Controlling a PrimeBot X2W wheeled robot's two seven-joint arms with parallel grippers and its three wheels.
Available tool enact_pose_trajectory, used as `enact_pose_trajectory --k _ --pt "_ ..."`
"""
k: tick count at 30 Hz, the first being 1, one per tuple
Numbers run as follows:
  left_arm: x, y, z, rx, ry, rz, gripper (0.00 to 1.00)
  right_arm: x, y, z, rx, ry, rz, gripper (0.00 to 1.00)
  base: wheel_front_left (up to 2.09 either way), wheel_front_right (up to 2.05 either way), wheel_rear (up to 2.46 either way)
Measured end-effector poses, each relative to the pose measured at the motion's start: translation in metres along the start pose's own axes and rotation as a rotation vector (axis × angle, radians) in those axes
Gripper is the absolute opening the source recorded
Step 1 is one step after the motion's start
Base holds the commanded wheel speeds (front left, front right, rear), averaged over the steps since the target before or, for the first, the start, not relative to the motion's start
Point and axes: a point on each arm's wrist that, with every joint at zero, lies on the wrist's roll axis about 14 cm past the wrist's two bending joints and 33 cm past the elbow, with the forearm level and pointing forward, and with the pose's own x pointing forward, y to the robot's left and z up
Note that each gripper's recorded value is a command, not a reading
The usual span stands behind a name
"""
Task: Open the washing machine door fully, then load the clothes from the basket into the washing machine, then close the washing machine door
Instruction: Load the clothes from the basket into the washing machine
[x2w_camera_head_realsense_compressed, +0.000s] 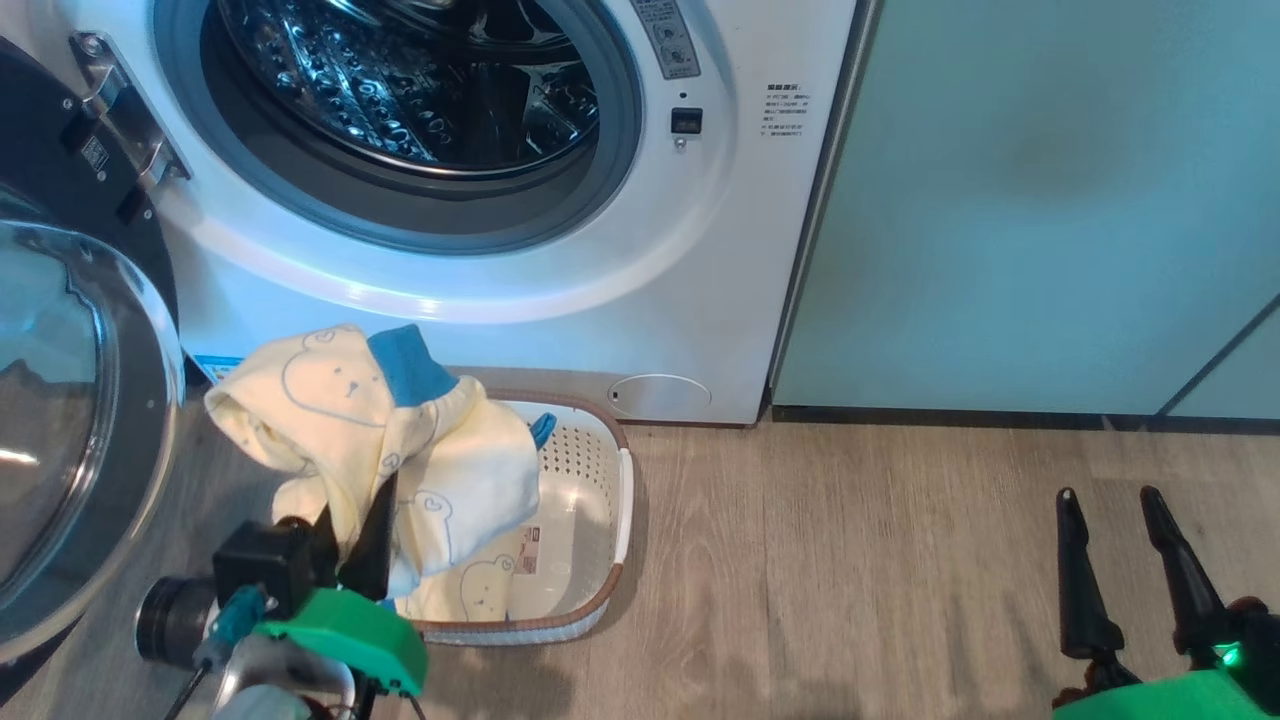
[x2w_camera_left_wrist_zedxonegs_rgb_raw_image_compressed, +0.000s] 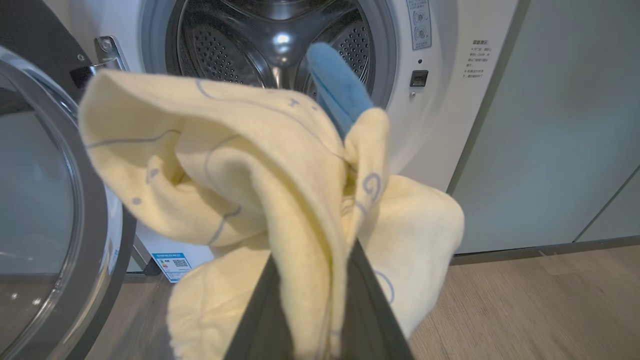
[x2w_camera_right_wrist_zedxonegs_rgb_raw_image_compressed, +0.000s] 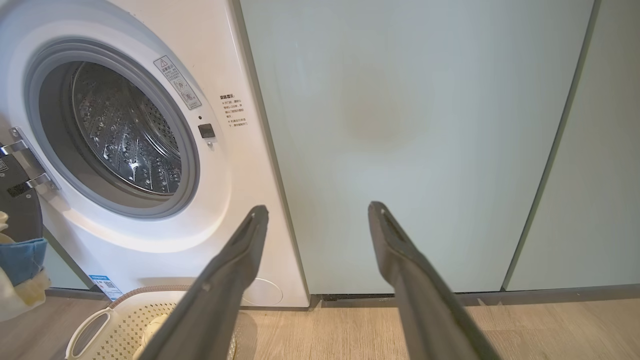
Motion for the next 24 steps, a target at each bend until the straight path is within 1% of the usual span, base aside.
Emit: enact_pose_trajectory --k 16,24 --pt "0.007 -0.002 -0.015 -0.012 0.042 -0.007 0.00 0.002 0.000 -0.009 0.003 0.028 -0.003 1.00 0.00 0.00 0.00" --pt "0.040 -0.007 -0.016 -0.023 0.030 -0.029 0.00 0.012 -0.005 -0.016 0.001 0.048 -0.014 1.00 0.00 0.00 0.00"
